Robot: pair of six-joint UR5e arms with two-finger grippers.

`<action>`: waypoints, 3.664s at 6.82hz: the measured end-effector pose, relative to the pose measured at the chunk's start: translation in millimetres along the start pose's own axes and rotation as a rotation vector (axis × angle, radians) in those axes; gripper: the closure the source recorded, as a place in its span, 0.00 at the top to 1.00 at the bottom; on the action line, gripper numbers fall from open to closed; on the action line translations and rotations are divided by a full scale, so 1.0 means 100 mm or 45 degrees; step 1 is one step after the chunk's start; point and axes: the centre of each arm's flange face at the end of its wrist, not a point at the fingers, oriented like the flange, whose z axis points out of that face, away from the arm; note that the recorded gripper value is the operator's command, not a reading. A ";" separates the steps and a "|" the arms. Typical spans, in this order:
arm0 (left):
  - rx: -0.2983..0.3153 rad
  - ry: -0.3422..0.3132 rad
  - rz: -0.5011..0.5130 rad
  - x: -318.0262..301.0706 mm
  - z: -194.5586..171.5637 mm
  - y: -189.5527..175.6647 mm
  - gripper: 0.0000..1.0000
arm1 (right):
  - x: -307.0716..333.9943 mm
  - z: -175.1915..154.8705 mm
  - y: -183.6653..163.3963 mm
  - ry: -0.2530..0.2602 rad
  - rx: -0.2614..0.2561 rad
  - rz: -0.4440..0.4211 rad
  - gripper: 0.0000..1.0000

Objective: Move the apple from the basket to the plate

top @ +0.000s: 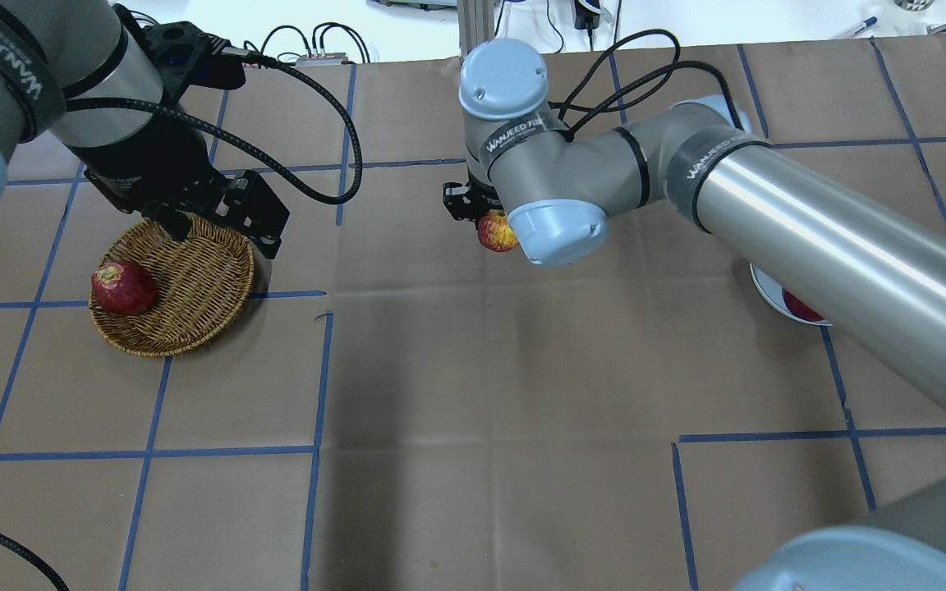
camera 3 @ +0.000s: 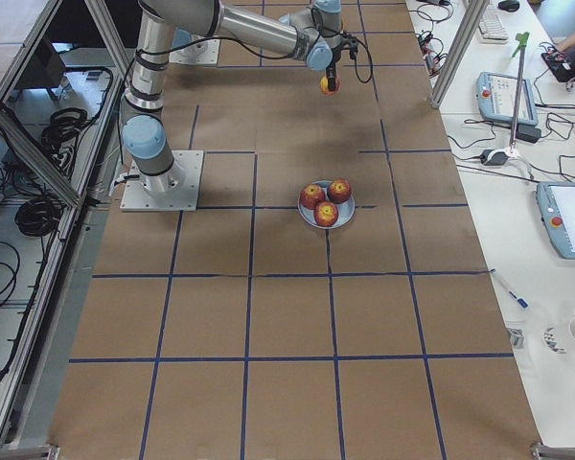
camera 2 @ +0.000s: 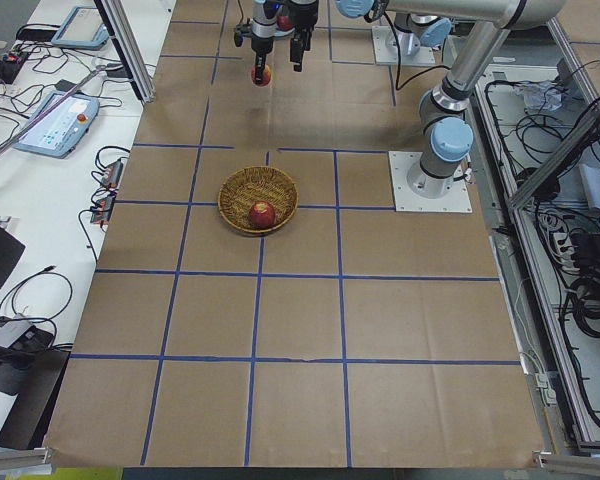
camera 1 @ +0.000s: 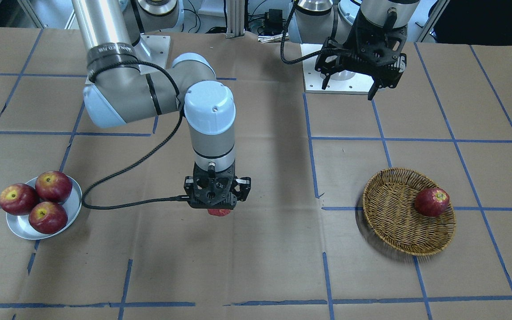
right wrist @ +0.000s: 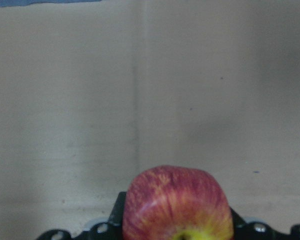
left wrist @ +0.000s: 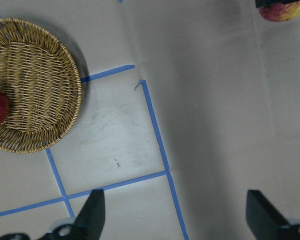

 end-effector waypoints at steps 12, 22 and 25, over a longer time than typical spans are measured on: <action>-0.012 -0.001 0.025 0.07 0.03 -0.04 0.99 | 4.39 0.25 0.01 -0.007 -0.092 -0.439 0.41; -0.002 -0.004 0.035 0.12 0.00 0.01 0.99 | 4.14 -0.77 -0.14 0.000 -0.095 -0.361 1.00; -0.003 -0.004 0.034 0.11 0.00 0.01 0.99 | 2.97 -1.83 0.22 -0.023 -0.170 -0.162 1.00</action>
